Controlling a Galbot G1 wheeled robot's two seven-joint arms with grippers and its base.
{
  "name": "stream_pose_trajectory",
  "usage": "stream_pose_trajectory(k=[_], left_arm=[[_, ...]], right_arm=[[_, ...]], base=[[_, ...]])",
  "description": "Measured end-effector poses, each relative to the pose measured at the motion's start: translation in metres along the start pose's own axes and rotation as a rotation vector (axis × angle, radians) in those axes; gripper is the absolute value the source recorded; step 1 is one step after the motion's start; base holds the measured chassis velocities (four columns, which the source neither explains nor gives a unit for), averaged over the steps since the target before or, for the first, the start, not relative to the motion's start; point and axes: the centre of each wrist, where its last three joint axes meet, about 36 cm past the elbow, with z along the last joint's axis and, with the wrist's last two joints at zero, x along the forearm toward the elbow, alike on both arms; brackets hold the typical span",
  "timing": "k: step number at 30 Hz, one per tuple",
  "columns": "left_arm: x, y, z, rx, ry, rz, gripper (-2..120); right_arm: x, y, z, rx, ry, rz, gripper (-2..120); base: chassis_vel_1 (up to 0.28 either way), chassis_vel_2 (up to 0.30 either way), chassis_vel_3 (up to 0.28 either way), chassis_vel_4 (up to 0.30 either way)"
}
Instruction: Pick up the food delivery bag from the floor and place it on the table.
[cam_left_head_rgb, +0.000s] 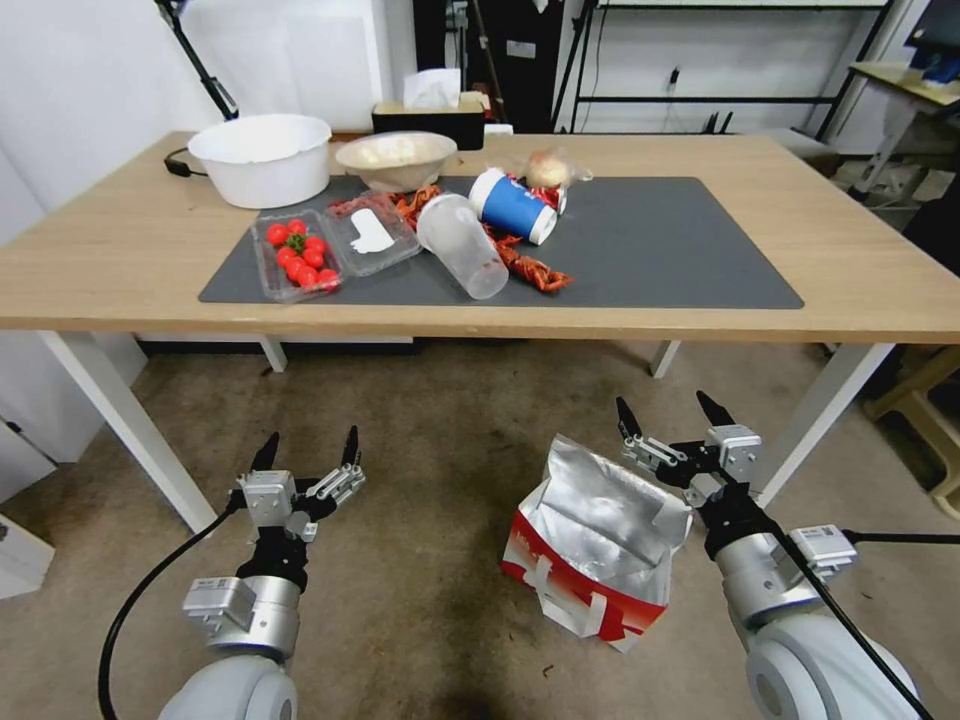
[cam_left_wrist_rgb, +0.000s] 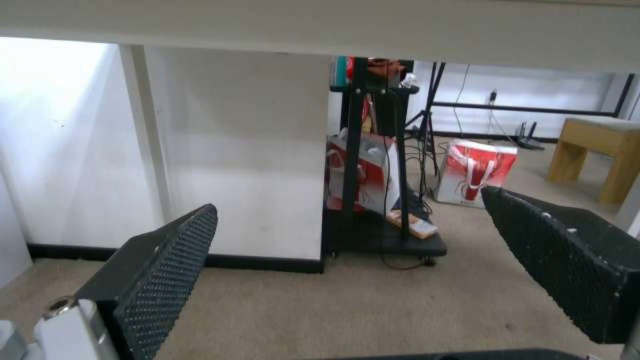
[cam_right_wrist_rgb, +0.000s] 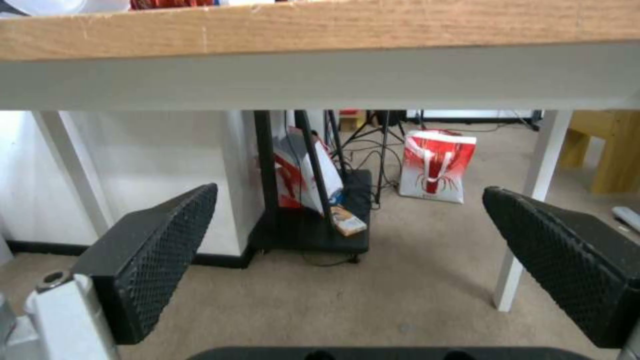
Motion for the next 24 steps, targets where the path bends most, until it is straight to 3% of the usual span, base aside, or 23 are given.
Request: stream_pose_trajectory(k=[24], left_arm=[[0.0,-0.0006,0.0025,0.001,0.003,0.005,99]], right_arm=[[-0.0001,-0.0003,0.0004,0.002,-0.001,-0.004,100]], base=[[0.0,0.0,0.0,0.0]])
